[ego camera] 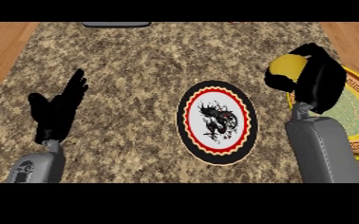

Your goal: Pick the lemon from the plate and place it in the plate

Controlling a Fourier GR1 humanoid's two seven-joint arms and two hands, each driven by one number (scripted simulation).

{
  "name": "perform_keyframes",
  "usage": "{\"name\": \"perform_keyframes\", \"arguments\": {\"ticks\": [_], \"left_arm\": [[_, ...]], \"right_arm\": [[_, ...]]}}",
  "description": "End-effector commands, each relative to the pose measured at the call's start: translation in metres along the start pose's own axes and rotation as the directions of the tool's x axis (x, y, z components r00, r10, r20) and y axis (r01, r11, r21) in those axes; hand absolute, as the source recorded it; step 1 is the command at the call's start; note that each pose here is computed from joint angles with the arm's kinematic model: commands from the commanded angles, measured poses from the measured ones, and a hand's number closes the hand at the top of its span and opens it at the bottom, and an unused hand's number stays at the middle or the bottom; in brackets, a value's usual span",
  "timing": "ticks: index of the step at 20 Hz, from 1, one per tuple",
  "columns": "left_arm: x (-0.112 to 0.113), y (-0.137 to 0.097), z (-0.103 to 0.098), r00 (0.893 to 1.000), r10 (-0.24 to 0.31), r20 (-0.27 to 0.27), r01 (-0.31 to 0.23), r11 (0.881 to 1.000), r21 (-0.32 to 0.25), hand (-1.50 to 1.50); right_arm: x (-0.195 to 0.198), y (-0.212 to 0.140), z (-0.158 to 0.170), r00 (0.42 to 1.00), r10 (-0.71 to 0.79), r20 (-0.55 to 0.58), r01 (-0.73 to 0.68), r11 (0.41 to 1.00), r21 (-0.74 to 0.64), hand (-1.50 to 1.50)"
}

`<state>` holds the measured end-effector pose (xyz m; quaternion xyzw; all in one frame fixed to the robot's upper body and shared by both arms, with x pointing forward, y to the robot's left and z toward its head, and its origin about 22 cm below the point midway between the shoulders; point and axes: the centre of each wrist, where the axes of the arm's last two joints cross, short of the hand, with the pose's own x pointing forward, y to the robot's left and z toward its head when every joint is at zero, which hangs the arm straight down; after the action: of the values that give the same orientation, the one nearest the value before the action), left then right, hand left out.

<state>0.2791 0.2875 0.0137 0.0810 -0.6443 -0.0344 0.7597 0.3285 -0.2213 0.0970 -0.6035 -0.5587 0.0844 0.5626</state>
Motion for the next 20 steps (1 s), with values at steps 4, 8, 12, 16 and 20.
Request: {"name": "perform_keyframes", "arguments": {"ticks": [4,8,12,16,20], "left_arm": [[0.002,-0.002,0.0,1.0,-0.001,-0.008,0.001,1.0,-0.007,0.0],[0.013,0.005,-0.004,1.0,-0.012,0.004,0.012,1.0,-0.012,0.0],[-0.014,0.003,-0.004,1.0,-0.003,0.014,0.003,1.0,-0.004,0.0],[0.006,-0.026,0.004,1.0,0.009,0.001,-0.009,1.0,-0.004,0.0],[0.0,0.012,0.003,1.0,-0.028,0.011,0.028,1.0,-0.005,0.0]], "right_arm": [[-0.084,-0.012,-0.021,0.992,0.007,-0.122,-0.014,0.998,-0.058,1.5],[-0.111,-0.031,-0.057,0.991,0.008,-0.132,-0.015,0.999,-0.047,1.5],[-0.159,-0.037,-0.071,0.979,0.129,-0.16,-0.125,0.992,0.036,1.5],[-0.182,-0.034,-0.074,0.976,0.124,-0.182,-0.089,0.978,0.186,1.5],[-0.213,-0.008,-0.057,0.962,0.005,-0.271,0.07,0.962,0.265,-1.5]]}}
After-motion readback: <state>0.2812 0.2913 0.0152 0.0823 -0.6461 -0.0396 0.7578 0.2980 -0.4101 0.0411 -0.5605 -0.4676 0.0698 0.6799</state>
